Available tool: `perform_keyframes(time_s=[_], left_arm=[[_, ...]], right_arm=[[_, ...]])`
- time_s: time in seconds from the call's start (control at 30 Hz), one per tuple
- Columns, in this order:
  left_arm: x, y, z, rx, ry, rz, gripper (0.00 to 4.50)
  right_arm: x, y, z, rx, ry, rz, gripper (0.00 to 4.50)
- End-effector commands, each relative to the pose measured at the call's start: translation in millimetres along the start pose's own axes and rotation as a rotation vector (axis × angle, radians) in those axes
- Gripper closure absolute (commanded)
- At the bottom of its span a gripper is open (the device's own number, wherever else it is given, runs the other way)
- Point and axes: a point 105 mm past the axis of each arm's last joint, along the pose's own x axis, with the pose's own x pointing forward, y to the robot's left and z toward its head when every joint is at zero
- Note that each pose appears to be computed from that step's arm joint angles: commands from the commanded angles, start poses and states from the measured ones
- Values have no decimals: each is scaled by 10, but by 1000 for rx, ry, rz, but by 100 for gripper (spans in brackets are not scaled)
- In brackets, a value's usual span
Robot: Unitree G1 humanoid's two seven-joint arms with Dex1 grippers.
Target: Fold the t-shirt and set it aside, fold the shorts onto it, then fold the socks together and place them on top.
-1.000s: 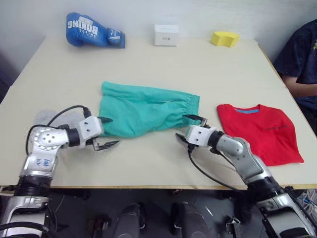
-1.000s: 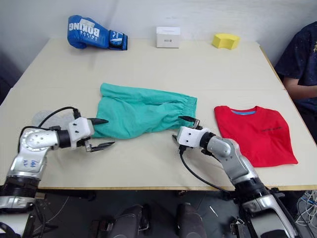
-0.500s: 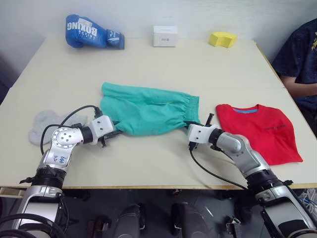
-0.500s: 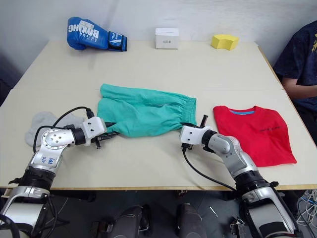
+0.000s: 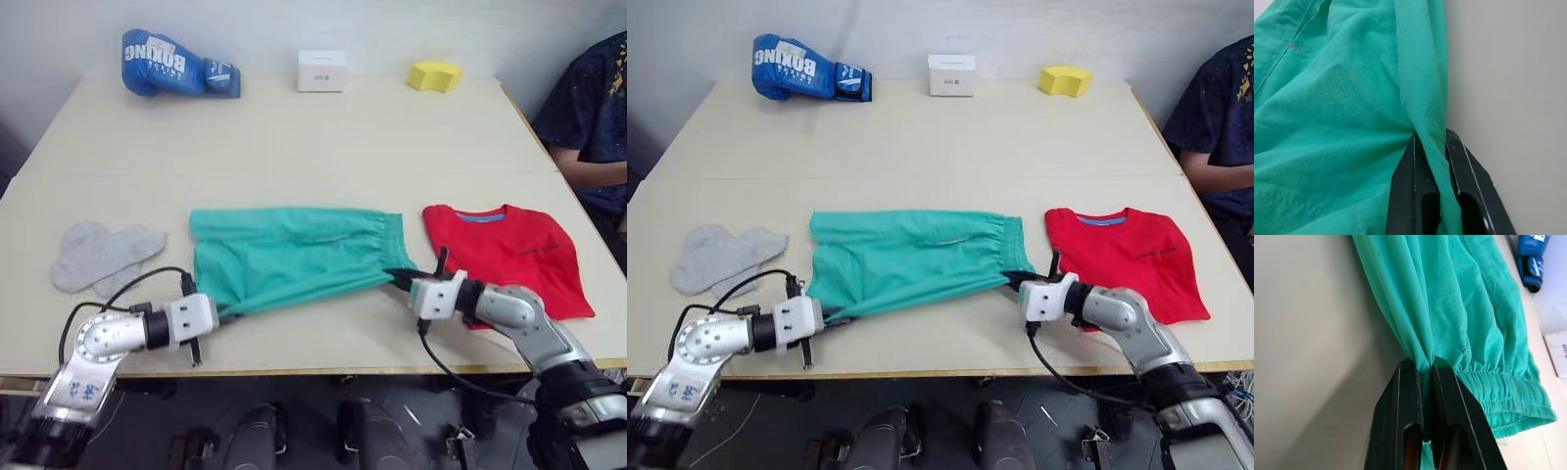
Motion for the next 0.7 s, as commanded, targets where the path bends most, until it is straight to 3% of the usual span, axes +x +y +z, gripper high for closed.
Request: perform_keyframes(time_s=[0.03, 0.17, 0.37, 0.4, 0.6, 0.63, 0.7], left_arm=[[-142, -79, 45, -14, 27, 25, 447], [-179, -158, -33, -30, 92, 32, 447], [-209, -191, 20, -94, 85, 47, 447], [-226, -196, 27, -106, 81, 45, 400], [-447, -233, 288, -127, -52, -9, 224], [-537, -281, 294, -150, -38, -50, 200], [-714, -320, 349, -234, -41, -89, 199]], right_arm=[[-252, -90, -22, -5, 32, -57, 450], [-281, 68, -1, 37, 50, -28, 450], [-271, 180, 98, 135, 35, -17, 450], [-278, 209, 112, 166, 34, -12, 390], [-392, 251, 257, 165, 9, -14, 195], [-425, 257, 302, 189, -10, -4, 167], [-478, 252, 433, 317, -68, 24, 104]])
